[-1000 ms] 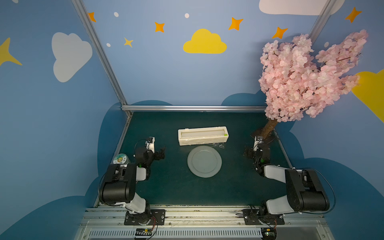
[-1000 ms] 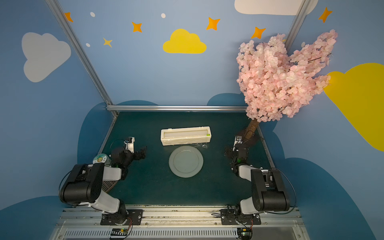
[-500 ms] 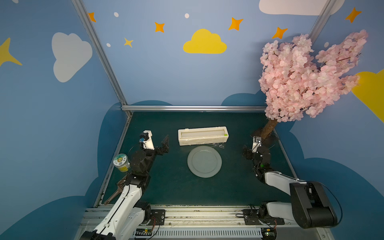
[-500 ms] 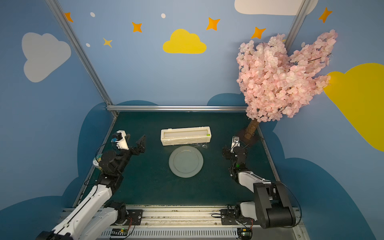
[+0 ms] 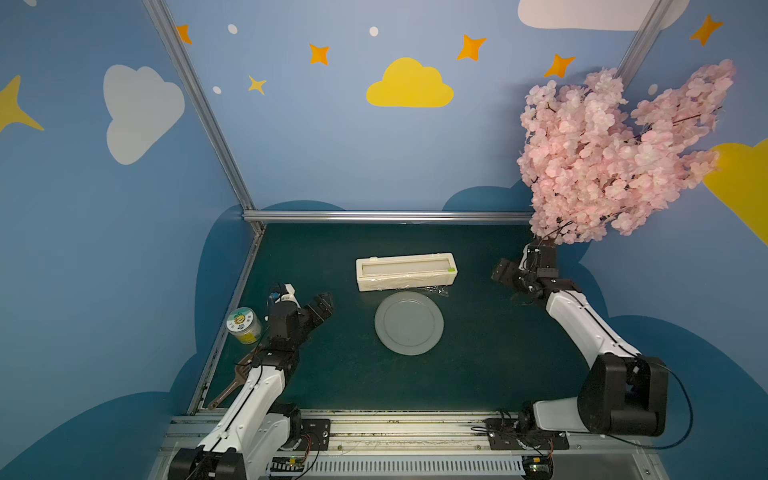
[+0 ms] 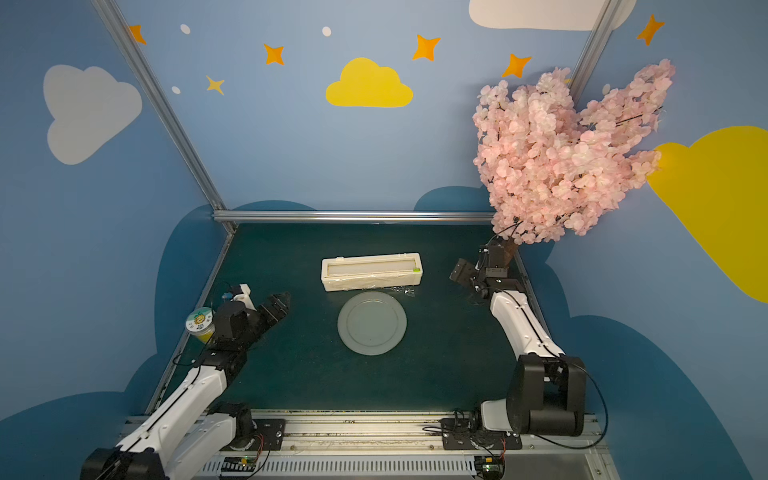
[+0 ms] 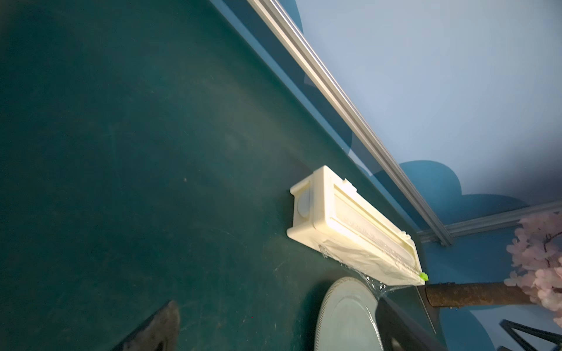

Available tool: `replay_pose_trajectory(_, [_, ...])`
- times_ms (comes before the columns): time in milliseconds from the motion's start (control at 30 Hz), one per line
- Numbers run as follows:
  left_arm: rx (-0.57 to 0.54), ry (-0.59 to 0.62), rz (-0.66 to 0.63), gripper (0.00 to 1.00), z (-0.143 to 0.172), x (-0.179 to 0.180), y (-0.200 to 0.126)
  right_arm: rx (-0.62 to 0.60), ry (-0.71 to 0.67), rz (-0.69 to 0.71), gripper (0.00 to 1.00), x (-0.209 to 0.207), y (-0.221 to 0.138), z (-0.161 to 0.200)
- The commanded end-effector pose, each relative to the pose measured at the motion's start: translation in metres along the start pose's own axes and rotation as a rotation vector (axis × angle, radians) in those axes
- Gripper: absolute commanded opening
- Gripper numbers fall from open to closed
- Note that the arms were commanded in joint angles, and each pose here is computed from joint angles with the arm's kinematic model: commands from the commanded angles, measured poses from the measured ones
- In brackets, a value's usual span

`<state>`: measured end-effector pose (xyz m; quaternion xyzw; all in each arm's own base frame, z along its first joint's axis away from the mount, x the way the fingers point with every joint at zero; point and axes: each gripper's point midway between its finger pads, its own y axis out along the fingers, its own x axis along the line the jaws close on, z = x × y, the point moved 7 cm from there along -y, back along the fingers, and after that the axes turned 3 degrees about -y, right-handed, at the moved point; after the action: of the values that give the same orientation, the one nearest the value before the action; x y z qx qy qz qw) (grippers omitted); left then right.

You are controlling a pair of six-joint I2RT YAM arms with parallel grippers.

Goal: Wrap the plate with plastic wrap
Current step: Adjust the plastic wrap cutting box at the center of the board.

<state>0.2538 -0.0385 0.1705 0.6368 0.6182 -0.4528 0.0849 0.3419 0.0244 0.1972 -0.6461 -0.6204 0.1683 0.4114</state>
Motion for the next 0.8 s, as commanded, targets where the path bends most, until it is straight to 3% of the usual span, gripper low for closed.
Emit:
replay_pose_trajectory(0, [0.086, 0.088, -0.028, 1.00, 0.006, -0.013, 0.004, 0.090, 0.021, -0.165, 0.98, 0.017, -0.002, 0.018])
replay_pose_trajectory(100, [0.076, 0.039, -0.113, 1.00, 0.007, -0.006, 0.007, 0.118, 0.043, -0.193, 0.99, 0.022, 0.004, 0.021])
replay_pose_trajectory(200, [0.054, -0.092, -0.156, 1.00, 0.004, 0.008, 0.005, 0.138, 0.098, -0.169, 0.99, 0.019, 0.011, 0.023])
replay_pose_trajectory(367, [0.167, -0.107, 0.052, 1.00, 0.007, -0.005, 0.015, 0.128, 0.239, -0.126, 0.99, 0.005, 0.016, 0.028])
replay_pose_trajectory(467, [0.208, -0.101, 0.129, 0.97, 0.017, -0.015, 0.026, 0.168, 0.178, -0.278, 0.99, 0.018, 0.016, 0.028])
replay_pose_trajectory(633, [0.362, -0.096, 0.218, 0.94, 0.041, -0.043, 0.060, 0.161, 0.210, -0.544, 0.99, 0.041, 0.025, 0.035])
replay_pose_trajectory(767, [0.468, -0.129, 0.254, 0.90, 0.053, -0.052, 0.093, 0.177, 0.209, -0.627, 0.99, 0.054, 0.035, 0.040])
